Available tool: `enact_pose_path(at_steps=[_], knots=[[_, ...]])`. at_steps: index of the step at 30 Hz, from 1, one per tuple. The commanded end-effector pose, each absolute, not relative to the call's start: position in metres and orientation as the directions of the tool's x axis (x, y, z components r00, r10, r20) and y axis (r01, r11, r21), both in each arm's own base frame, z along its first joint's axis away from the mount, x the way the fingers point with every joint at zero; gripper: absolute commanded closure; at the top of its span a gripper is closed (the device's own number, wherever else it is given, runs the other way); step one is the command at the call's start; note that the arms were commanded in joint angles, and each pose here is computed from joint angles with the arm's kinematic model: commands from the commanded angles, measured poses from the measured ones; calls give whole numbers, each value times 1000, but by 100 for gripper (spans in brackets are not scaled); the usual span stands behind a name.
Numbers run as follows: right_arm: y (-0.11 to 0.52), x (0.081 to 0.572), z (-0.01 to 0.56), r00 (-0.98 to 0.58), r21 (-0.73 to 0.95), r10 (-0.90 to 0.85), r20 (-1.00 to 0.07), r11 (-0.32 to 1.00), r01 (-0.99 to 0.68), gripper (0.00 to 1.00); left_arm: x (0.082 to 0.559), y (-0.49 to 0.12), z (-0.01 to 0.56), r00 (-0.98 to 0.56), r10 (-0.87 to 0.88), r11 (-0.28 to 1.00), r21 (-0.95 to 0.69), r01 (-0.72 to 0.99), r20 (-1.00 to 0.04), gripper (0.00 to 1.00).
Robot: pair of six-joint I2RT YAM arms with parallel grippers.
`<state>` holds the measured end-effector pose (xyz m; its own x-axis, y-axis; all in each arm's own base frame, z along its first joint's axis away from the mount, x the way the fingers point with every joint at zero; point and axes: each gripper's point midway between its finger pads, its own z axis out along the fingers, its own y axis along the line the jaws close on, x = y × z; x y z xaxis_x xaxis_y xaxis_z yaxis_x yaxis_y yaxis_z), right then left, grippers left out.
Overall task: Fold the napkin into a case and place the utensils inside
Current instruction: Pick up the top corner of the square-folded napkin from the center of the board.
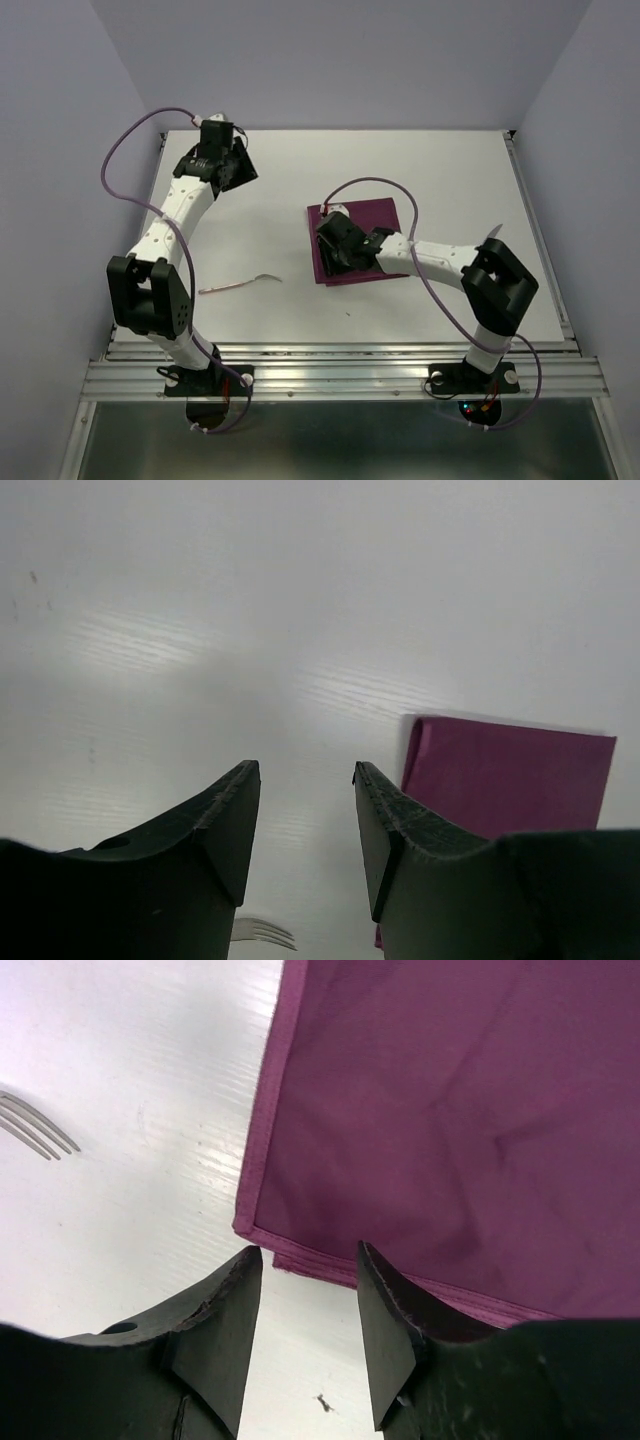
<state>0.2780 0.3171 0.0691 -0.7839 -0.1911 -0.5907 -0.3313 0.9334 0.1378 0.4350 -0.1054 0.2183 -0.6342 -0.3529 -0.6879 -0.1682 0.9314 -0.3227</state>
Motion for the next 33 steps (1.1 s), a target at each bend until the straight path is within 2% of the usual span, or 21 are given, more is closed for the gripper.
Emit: enact_pose_path(at_steps=[1,11,24,33], knots=[[338,294,87,-731,119,-202,-652,925,-362,50,420,-81,196,-647,-384,923,-296,-247,-659,46],[339,294,73,-724,46,-264,-637,925,-378,50,412,-79,183,-660,-403,915,-304,-267,-634,46],[365,273,63,-723,63,-321,-612,892,-449,49,408,-86,168,-685,-403,913,-322,-251,-607,48],[367,266,38,-742,38,-341,-577,897,-441,60,408,-86,166,-691,-390,918,-314,-242,-609,48]])
